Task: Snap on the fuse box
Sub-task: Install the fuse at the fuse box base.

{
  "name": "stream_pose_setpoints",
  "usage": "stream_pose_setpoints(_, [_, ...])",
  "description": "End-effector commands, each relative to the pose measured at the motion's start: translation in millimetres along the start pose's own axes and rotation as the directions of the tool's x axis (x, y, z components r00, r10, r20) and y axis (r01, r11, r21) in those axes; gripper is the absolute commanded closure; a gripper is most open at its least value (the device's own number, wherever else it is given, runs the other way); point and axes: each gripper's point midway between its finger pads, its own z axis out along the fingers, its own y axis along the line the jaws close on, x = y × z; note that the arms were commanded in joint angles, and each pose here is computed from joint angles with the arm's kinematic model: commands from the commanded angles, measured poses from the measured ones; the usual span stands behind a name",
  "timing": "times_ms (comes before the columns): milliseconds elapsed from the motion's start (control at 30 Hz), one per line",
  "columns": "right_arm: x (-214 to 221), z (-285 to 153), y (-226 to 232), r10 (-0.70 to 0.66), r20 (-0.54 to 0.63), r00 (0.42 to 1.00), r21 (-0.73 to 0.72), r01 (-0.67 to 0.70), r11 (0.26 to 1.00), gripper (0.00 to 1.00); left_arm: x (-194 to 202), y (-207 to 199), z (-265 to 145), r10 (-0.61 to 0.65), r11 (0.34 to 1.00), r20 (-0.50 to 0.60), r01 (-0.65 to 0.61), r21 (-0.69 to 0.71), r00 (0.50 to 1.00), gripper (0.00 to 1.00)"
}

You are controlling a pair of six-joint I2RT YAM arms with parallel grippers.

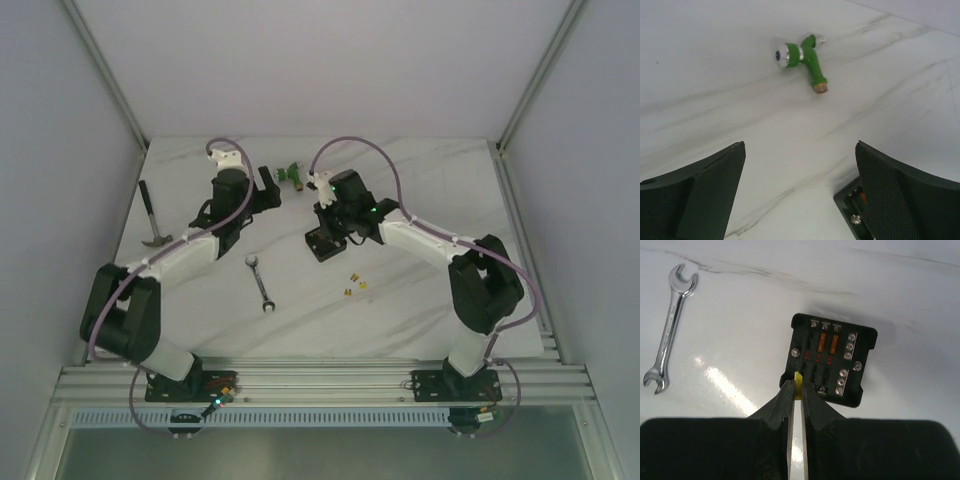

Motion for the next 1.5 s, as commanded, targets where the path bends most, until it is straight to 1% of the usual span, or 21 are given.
stream_pose_setpoints(0, [-19.1,8.3,-2.4,0.012,0.010,1.000,0.087,-0.013,0.996,1.00,12.3,-0.7,29.4,-0.185,0.978,-0.064,0.190,0.087,0.981,0.00])
stream_pose_setpoints(133, [-9.9,22.9,-11.1,0.018,-0.047,0.999,0.155,-0.011,0.988,1.00,45.6,-10.6,38.6,-0.251,0.946,-0.139,0.274,0.174,0.958,0.00])
stream_pose_setpoints(267, [-8.9,32.4,-10.9,0.018,-0.065,0.998,0.172,-0.007,0.985,1.00,71.7,-24.4,48.8,-0.304,0.903,-0.240,0.359,0.237,0.922,0.01])
stream_pose_setpoints(367, [-8.2,41.4,-12.6,0.026,-0.080,0.996,0.189,-0.010,0.982,1.00,94.2,-25.3,56.4,-0.335,0.880,-0.325,0.416,0.228,0.885,0.07])
stream_pose_setpoints(500, [-6.0,49.8,-11.5,0.031,-0.097,0.995,0.196,-0.012,0.981,1.00,112.0,-26.3,58.0,-0.359,0.859,-0.387,0.463,0.220,0.849,0.17])
stream_pose_setpoints(633, [-2.5,56.4,-12.3,0.033,-0.118,0.992,0.206,-0.008,0.979,1.00,116.4,-28.9,56.9,-0.356,0.853,-0.413,0.472,0.223,0.838,0.28])
stream_pose_setpoints(767, [-0.2,60.7,-12.1,0.034,-0.134,0.990,0.215,-0.004,0.977,1.00,121.7,-29.0,54.8,-0.348,0.857,-0.440,0.471,0.208,0.828,0.36])
stream_pose_setpoints(867, [2.0,62.3,-11.5,0.040,-0.141,0.989,0.221,-0.008,0.975,1.00,127.4,-31.4,52.7,-0.334,0.856,-0.482,0.475,0.205,0.810,0.37])
stream_pose_setpoints(933, [4.4,63.3,-10.8,0.042,-0.150,0.988,0.220,-0.008,0.975,1.00,129.0,-33.2,51.6,-0.338,0.850,-0.496,0.486,0.204,0.800,0.41])
stream_pose_setpoints(1100, [9.3,65.0,-13.7,0.052,-0.165,0.985,0.238,-0.011,0.971,1.00,133.2,-37.5,49.1,-0.334,0.837,-0.526,0.502,0.216,0.782,0.47])
stream_pose_setpoints(1467, [17.9,71.7,-12.6,0.056,-0.186,0.981,0.231,-0.011,0.973,1.00,142.3,-39.2,47.4,-0.337,0.826,-0.570,0.526,0.203,0.749,0.52])
